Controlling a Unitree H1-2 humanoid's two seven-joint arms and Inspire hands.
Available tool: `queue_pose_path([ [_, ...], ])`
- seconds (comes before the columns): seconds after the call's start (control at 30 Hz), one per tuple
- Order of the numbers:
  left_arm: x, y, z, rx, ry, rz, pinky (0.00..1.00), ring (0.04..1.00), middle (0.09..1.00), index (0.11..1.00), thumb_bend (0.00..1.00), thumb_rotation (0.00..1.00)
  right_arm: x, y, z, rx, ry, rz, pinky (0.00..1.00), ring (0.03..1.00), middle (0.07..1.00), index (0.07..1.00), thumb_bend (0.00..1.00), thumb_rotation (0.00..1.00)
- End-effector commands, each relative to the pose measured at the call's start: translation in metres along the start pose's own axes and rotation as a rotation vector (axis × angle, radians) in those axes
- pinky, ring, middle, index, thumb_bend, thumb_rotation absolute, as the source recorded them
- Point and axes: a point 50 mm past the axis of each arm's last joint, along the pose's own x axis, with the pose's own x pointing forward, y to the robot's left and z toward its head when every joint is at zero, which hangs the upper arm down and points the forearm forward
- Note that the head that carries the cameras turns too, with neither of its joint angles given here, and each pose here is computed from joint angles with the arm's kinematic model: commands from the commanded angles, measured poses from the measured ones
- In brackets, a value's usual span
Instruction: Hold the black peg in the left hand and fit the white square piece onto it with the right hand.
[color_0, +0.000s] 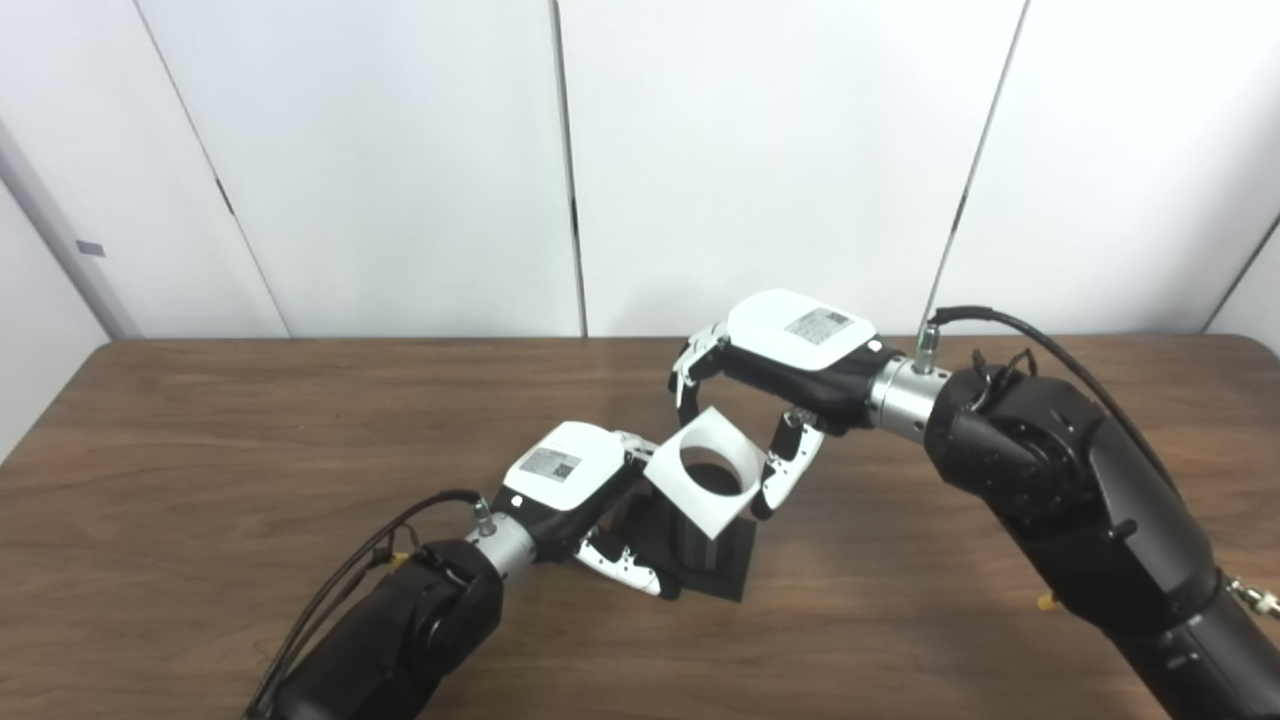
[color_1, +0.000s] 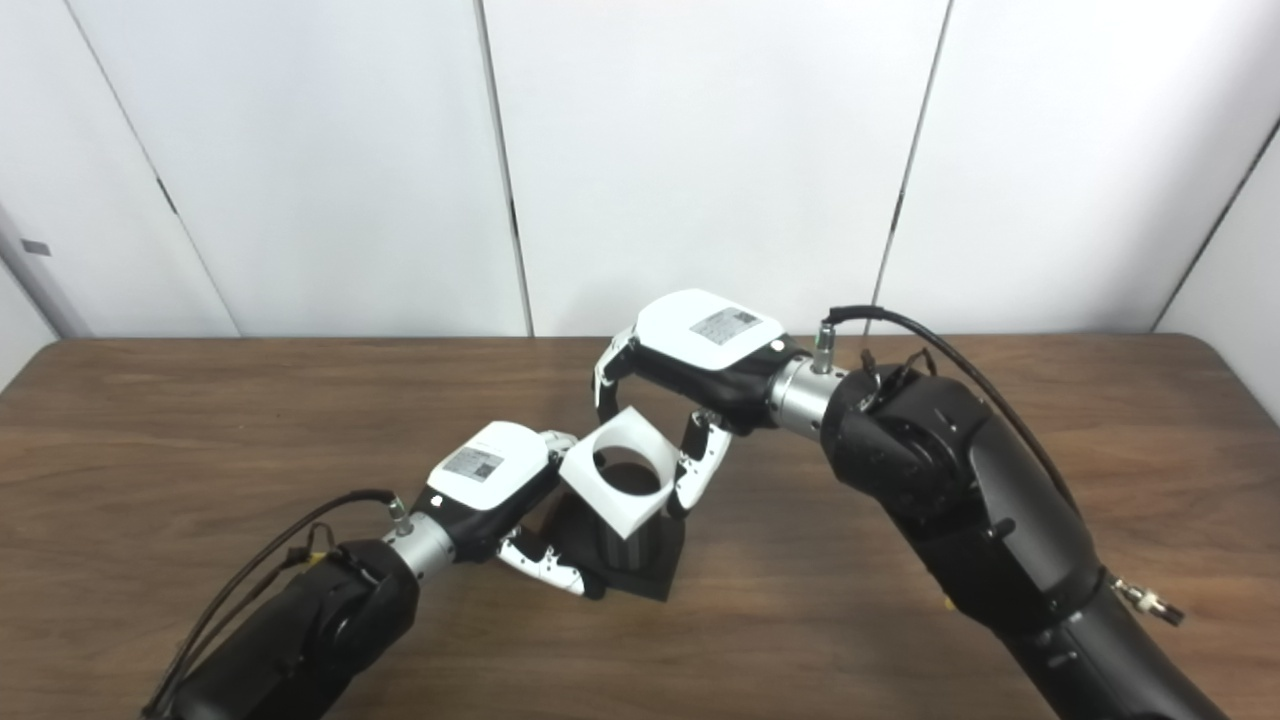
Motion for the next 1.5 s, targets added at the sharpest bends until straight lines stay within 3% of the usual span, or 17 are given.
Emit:
queue_pose_path([
  [0.0,-0.009,-0.029,0.0,0.037,0.023,-0.15,0.71,0.843,0.815,0.49,0.52,0.07,-0.002,-0.019,0.0,-0.055,-0.028,-0.04,0.84,0.839,0.755,0.477,0.52,0.13],
  [0.7,-0.011,-0.032,0.001,0.049,0.02,-0.159,0.73,0.848,0.815,0.491,0.52,0.07,-0.002,-0.014,-0.005,-0.045,-0.006,-0.015,0.83,0.823,0.739,0.476,0.52,0.13],
  [1.47,-0.007,-0.032,0.007,0.037,0.013,-0.152,0.73,0.85,0.817,0.491,0.52,0.07,0.026,0.005,0.001,0.015,-0.005,-0.011,0.83,0.823,0.747,0.477,0.52,0.14],
])
